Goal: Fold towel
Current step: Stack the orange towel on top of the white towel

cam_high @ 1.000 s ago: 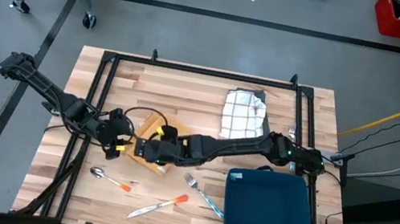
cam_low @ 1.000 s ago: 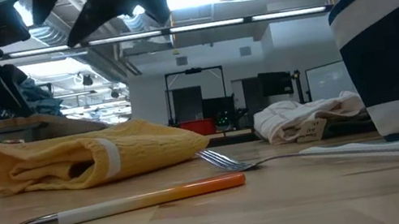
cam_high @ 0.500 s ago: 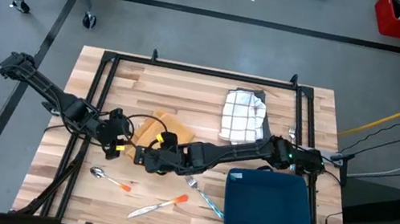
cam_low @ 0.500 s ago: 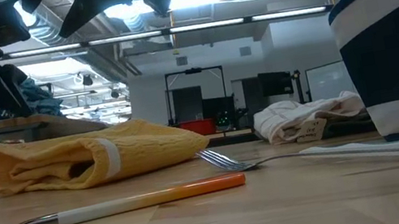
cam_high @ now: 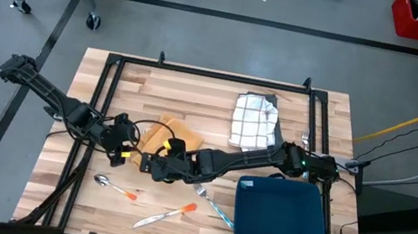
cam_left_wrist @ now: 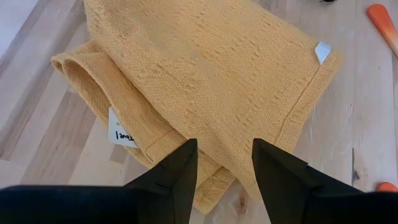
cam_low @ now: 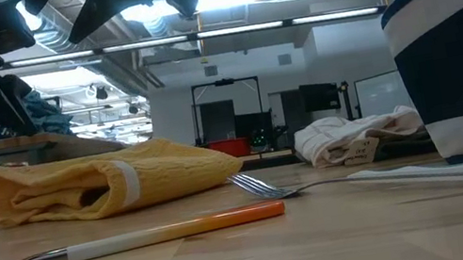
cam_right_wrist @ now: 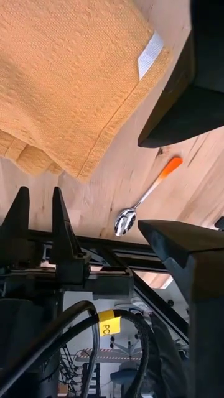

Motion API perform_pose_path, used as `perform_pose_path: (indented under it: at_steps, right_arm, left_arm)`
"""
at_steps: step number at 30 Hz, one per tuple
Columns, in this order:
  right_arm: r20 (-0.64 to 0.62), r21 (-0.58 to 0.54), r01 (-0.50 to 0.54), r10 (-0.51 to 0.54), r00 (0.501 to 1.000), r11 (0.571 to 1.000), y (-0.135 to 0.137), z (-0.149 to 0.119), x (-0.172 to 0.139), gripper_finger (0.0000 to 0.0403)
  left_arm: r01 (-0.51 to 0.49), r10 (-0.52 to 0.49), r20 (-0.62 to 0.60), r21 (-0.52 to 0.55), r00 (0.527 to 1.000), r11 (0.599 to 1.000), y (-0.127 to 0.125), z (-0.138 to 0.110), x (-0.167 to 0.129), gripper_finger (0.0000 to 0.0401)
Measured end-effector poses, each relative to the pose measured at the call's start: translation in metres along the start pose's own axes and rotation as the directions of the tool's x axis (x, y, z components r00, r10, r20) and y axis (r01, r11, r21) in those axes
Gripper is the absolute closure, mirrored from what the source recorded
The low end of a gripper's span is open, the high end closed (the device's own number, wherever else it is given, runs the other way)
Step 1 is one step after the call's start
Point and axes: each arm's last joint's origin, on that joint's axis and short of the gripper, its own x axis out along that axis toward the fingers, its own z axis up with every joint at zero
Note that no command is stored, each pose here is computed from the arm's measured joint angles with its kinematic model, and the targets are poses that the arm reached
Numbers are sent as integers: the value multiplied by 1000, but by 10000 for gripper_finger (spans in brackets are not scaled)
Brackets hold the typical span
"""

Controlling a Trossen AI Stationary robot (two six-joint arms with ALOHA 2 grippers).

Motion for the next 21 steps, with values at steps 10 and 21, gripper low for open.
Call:
perform_pose_path:
  at_steps: [10, 21]
  right_arm:
    - [-1, 8, -25, 25, 1000, 1000, 2, 0, 0, 198]
    - [-1, 2, -24, 24, 1000, 1000, 2, 0, 0, 198]
  left_arm:
    - [0, 0, 0, 0, 1000, 1000, 0, 0, 0, 256]
    - [0, 0, 0, 19, 1000, 1000, 0, 0, 0, 256]
